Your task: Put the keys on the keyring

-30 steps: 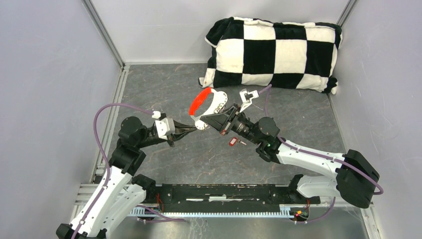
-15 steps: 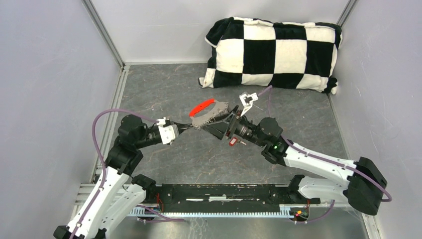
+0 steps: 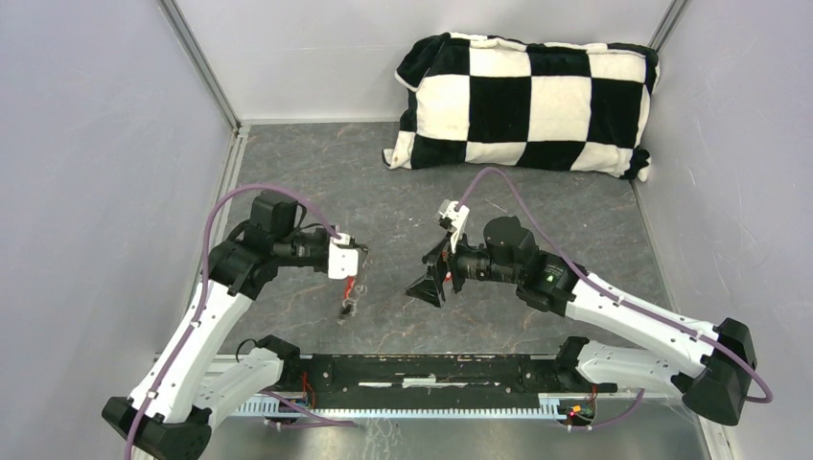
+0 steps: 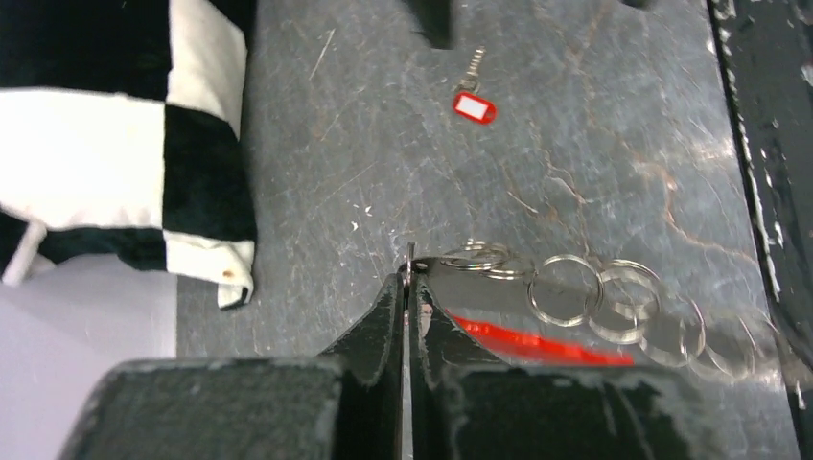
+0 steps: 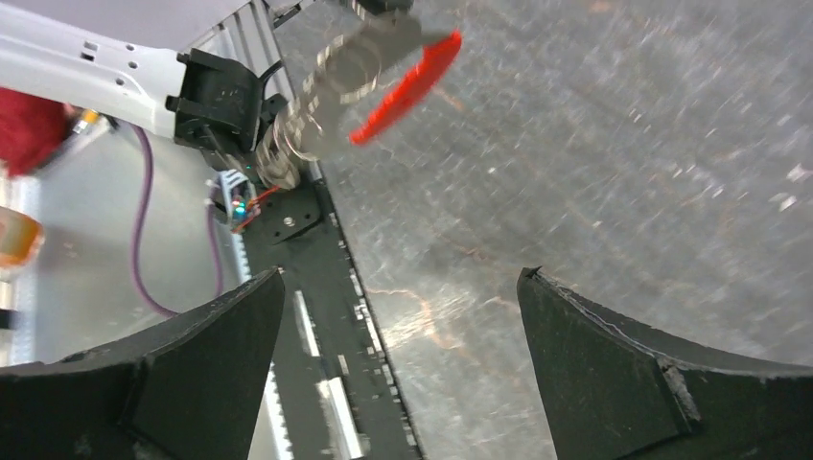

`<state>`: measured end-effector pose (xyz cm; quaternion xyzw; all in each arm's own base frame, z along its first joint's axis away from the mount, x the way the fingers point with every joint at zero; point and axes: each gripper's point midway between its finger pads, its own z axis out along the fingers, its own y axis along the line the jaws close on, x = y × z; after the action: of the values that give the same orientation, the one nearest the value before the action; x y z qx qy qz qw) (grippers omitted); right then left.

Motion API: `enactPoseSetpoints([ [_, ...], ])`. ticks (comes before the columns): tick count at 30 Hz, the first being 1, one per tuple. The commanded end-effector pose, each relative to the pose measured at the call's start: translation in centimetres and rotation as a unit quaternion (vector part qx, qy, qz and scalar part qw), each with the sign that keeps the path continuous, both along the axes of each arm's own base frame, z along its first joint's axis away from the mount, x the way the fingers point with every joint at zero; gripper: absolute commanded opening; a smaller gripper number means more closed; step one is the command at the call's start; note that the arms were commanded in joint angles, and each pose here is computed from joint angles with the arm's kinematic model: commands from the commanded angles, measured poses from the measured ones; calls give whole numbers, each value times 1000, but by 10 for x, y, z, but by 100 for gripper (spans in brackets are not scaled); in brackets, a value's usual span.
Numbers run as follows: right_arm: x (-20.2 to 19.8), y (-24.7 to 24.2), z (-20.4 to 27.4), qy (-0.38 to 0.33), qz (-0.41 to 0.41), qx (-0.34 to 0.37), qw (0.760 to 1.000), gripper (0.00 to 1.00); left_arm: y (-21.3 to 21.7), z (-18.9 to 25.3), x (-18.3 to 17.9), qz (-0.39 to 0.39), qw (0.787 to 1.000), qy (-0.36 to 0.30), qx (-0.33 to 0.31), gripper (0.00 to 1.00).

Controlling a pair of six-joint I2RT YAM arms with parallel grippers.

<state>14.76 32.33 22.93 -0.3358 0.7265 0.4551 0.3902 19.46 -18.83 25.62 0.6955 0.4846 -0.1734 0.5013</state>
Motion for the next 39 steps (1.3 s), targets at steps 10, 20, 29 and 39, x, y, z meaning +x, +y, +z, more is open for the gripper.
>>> enactPoseSetpoints([
  [10,19,48,83,-294,123,15,948,87,0,14,-43,-123,991,-50,16,2],
  [20,12,80,87,-331,146,15,932,53,-2,18,-47,-121,992,-34,4,2],
  [29,-1,92,80,-344,171,14,923,45,-3,24,-51,-122,992,-31,-6,2],
  [39,8,95,81,-351,153,8,924,35,-3,26,-53,-124,992,-30,-11,2],
])
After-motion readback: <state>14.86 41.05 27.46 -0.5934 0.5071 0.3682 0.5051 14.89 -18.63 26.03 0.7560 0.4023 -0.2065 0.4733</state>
